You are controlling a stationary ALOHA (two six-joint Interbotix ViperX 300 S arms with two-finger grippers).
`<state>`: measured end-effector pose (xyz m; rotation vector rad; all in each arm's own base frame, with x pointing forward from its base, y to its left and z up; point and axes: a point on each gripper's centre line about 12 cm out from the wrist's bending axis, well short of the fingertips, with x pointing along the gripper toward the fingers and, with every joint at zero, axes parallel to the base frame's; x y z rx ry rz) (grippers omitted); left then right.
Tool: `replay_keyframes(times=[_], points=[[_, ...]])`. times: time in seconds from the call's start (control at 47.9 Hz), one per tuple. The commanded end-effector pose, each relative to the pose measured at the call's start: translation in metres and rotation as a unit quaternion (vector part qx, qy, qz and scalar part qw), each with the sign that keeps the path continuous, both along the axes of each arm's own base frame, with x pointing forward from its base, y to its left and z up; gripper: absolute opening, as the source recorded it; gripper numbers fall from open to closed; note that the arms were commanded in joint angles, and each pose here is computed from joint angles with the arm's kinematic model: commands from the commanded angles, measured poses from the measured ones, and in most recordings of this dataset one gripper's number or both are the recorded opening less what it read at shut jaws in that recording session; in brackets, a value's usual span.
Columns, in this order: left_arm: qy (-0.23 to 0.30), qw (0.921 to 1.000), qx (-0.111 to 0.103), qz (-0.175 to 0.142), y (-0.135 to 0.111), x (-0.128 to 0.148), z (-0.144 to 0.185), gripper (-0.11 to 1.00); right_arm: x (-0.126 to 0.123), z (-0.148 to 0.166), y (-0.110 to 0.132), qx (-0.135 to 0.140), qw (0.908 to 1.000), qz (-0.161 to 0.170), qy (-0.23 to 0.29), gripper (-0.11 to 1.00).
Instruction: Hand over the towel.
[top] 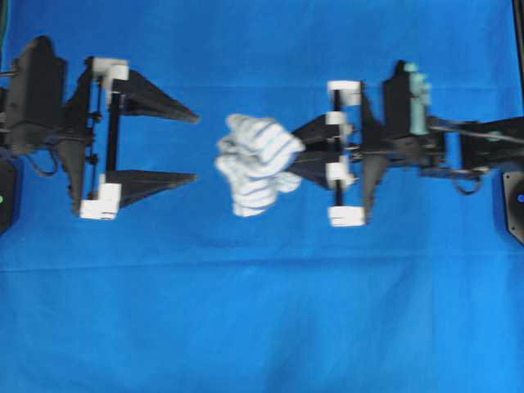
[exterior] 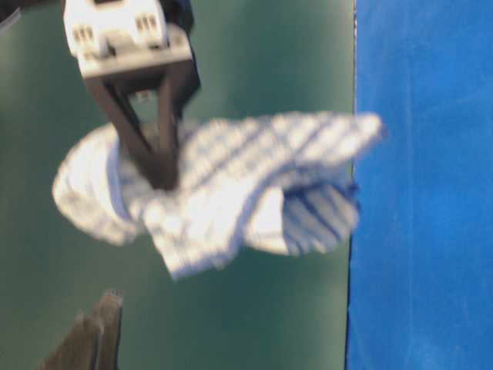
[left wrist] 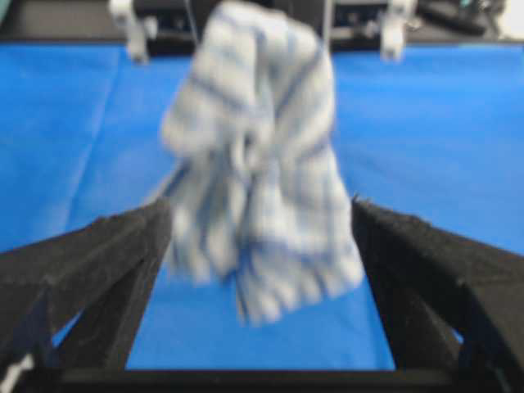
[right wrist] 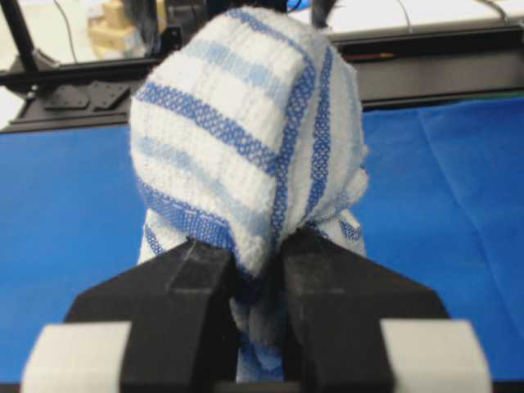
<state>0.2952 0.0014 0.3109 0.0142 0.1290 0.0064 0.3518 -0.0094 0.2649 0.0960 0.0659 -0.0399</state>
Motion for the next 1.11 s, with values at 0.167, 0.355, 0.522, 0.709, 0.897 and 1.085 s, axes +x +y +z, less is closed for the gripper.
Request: replay_keyframes(times=[0.167,0.355,0.522,0.709,0.897,1.085], points=[[-0.037,0.9992,-0.003,-0.014,-0.008,-0.031,0.01,0.92,-0.05,0.018,0.002,0.002,0.9996,0.0,-0.027,0.14],[-0.043,0.999,-0.003,-0.014,-0.008,-0.037,0.008,0.92,-0.061,0.022,0.002,0.002,0.9995,0.0,-0.032,0.14],[-0.043,0.999,-0.003,-0.014,-0.008,-0.036,0.007,0.92,-0.054,0.018,-0.004,0.002,0.9997,-0.009,-0.021,0.14],[-0.043,0.999,-0.003,-0.014,-0.008,-0.036,0.007,0.92,-0.03,-0.006,-0.027,0.008,0.997,-0.042,0.065,0.14],[-0.041,0.999,-0.003,-0.014,-0.008,-0.036,0.006,0.92,0.0,-0.044,-0.039,0.012,0.9809,-0.049,0.188,0.14],[-0.041,0.999,-0.003,-0.014,-0.008,-0.035,0.006,0.92,0.03,-0.099,-0.043,0.013,0.9559,-0.043,0.29,0.14]])
